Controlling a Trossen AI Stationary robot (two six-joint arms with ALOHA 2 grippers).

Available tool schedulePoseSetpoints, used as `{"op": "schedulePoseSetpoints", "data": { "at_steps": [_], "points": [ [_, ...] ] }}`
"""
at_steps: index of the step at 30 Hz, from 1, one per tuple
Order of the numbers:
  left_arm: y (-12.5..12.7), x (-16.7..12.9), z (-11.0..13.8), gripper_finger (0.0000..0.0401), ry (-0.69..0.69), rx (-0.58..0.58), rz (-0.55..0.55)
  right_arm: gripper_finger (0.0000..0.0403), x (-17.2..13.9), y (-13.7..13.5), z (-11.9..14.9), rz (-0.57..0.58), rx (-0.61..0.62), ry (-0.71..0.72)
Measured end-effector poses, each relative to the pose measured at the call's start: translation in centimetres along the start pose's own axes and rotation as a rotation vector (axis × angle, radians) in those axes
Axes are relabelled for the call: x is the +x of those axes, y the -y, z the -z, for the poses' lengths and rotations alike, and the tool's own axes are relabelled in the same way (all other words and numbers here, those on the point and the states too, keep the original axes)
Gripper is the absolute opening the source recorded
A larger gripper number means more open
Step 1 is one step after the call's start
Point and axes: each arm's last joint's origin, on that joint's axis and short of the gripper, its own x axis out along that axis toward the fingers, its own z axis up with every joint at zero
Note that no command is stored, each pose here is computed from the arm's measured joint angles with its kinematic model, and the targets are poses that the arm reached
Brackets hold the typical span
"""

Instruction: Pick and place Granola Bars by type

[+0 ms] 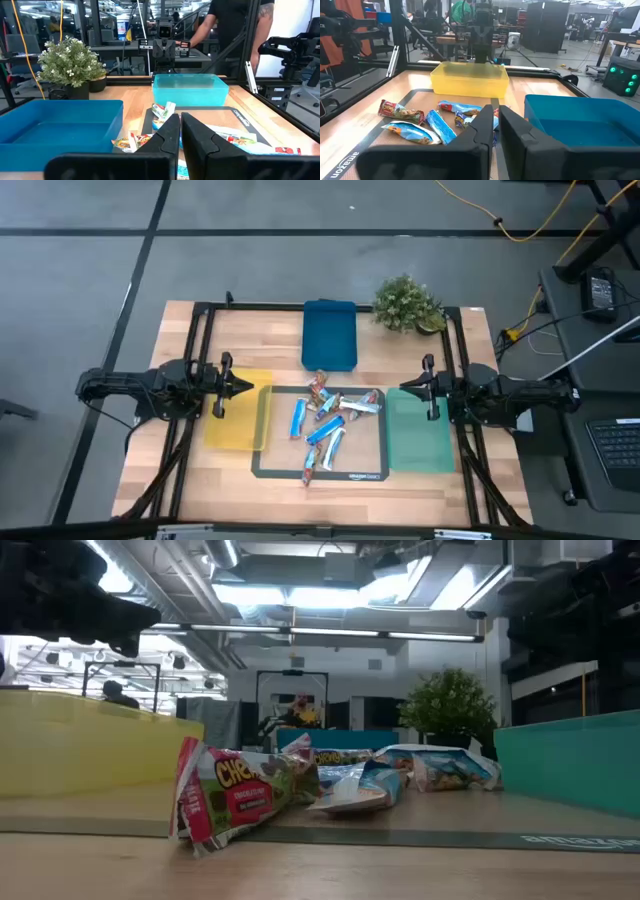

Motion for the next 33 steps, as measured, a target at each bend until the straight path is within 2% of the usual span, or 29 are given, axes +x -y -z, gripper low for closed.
{"op": "schedulePoseSetpoints", "data": {
  "at_steps": [33],
  "points": [
    [0.0, 0.0, 0.0, 0.0006, 0.0, 0.0, 0.0, 0.0034, 0.0, 0.0, 0.01, 0.0, 0.0, 0.0]
  ]
}}
